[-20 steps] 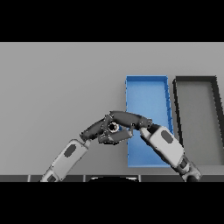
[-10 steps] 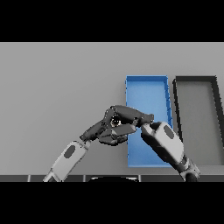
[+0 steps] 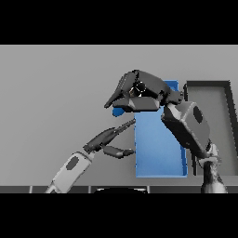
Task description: Pick up the blue pipe and place it into the blue bin.
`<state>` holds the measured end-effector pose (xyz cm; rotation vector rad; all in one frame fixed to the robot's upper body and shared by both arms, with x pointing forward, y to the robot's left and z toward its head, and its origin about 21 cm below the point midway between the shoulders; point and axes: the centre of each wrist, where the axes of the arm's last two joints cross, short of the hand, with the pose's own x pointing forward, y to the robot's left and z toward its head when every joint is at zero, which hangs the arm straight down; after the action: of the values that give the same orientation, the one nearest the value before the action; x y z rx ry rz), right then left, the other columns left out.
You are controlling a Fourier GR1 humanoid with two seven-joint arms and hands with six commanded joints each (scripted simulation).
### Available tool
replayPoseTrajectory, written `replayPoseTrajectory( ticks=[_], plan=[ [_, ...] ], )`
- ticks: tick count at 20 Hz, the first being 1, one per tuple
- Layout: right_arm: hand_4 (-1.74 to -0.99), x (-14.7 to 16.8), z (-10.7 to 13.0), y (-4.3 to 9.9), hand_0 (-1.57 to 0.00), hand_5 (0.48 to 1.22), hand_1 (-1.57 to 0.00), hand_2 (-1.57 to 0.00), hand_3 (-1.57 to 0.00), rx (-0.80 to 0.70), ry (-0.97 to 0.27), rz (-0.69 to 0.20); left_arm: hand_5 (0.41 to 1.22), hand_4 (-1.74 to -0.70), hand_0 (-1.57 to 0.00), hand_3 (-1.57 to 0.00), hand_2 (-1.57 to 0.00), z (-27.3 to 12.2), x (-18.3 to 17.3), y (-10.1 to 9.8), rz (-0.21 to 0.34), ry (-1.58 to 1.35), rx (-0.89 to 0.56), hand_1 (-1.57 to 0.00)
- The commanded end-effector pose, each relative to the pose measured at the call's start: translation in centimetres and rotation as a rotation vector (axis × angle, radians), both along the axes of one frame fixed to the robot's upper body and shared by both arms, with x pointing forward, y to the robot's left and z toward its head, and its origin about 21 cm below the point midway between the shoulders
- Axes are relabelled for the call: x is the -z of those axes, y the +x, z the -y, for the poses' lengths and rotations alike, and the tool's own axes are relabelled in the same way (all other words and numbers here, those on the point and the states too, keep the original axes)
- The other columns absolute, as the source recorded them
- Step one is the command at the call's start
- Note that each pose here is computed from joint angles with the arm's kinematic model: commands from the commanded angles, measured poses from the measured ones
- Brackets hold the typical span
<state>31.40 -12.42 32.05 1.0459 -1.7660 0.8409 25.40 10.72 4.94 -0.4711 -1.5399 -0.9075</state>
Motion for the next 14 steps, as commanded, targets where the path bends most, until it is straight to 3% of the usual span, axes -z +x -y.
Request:
replayPoseTrajectory(
  ticks=[1,5,9,11,14],
  plan=[
    [-1.496,-0.4,0.8,1.0,-1.57,1.221,-1.57,-1.57,-1.57,0.070,0.014,-0.009,0.486,-0.91,0.00,0.00,0.00,0.1,0.1,-0.2,0.011,0.001,0.003,0.00],
    [-1.498,-1.6,3.8,4.7,-1.57,1.221,-1.57,-1.57,-1.57,0.306,-0.011,-0.049,0.485,-0.89,0.00,0.00,0.00,-0.5,-0.1,0.1,0.010,0.012,-0.005,0.00],
    [-1.498,3.0,7.6,7.9,-1.57,1.221,-1.57,-1.57,-1.57,0.462,-0.064,-0.193,0.481,-0.88,0.00,0.00,0.00,-0.5,-0.6,0.3,0.017,0.003,-0.017,0.00],
    [-1.499,5.8,9.2,8.7,-1.57,1.221,-1.57,-1.57,-1.57,0.550,-0.117,-0.269,0.482,-0.88,0.00,0.00,0.00,-0.4,-0.3,0.2,0.018,0.009,-0.012,0.00],
    [-1.499,9.6,10.9,8.7,-1.57,1.221,-1.57,-1.57,-1.57,0.659,-0.174,-0.394,0.483,-0.87,0.00,0.00,0.00,-0.9,0.2,0.1,0.021,0.016,-0.019,0.00]
  ],
)
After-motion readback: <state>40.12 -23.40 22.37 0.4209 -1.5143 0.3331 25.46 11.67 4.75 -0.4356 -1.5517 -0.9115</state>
